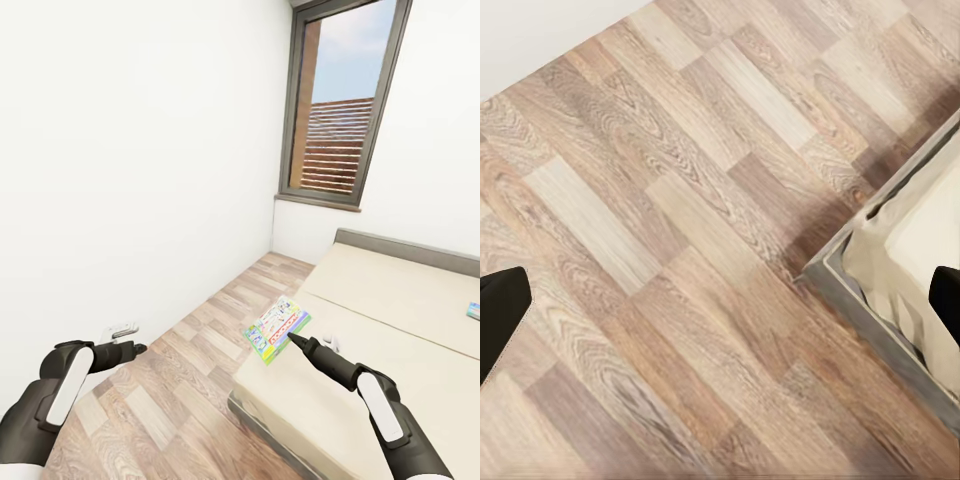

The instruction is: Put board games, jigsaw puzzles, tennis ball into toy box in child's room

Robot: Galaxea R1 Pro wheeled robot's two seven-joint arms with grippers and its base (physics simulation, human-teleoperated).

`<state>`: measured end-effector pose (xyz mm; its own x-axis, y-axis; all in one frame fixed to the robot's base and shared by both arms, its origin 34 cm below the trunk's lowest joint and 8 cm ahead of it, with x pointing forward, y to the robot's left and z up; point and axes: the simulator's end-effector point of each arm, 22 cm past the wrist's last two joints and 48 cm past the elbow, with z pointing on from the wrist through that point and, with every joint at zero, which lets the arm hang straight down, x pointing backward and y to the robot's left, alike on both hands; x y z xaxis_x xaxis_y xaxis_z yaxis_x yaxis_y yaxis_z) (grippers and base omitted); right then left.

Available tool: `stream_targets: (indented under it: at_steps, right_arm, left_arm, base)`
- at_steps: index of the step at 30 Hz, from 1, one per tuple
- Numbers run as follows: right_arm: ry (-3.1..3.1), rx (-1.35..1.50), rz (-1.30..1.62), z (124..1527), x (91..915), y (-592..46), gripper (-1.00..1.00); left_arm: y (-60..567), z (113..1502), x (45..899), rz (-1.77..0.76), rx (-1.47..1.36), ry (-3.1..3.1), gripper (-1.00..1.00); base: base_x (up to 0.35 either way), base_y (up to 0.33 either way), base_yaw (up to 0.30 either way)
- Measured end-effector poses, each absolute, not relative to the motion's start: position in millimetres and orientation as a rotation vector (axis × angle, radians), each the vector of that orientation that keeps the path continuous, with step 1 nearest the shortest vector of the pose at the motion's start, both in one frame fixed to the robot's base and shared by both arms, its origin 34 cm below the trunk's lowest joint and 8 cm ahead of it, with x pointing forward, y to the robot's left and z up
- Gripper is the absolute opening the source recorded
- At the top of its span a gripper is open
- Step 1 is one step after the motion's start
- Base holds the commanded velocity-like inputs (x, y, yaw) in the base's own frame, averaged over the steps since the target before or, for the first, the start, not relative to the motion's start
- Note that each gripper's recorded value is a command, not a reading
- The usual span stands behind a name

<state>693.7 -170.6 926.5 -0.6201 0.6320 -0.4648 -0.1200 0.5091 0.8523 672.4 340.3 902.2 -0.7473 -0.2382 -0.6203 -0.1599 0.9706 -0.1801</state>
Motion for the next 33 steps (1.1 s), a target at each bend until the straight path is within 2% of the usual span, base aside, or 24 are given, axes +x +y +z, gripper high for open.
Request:
stream_targets:
  at_steps: [13,33]
  right_arm:
    - [1.937,0.419,1.185,930,695,-170,-1.00]
    - [1.940,0.388,1.154,943,696,-171,-1.00]
  left_arm:
    - [336,909,675,-0.150,-0.255,2.415,1.00]
    - [336,919,674,-0.152,-0.256,2.412,1.00]
  base:
    - [-0.050,-0.150,0.289]
    - [-0.001,-0.007,0.289]
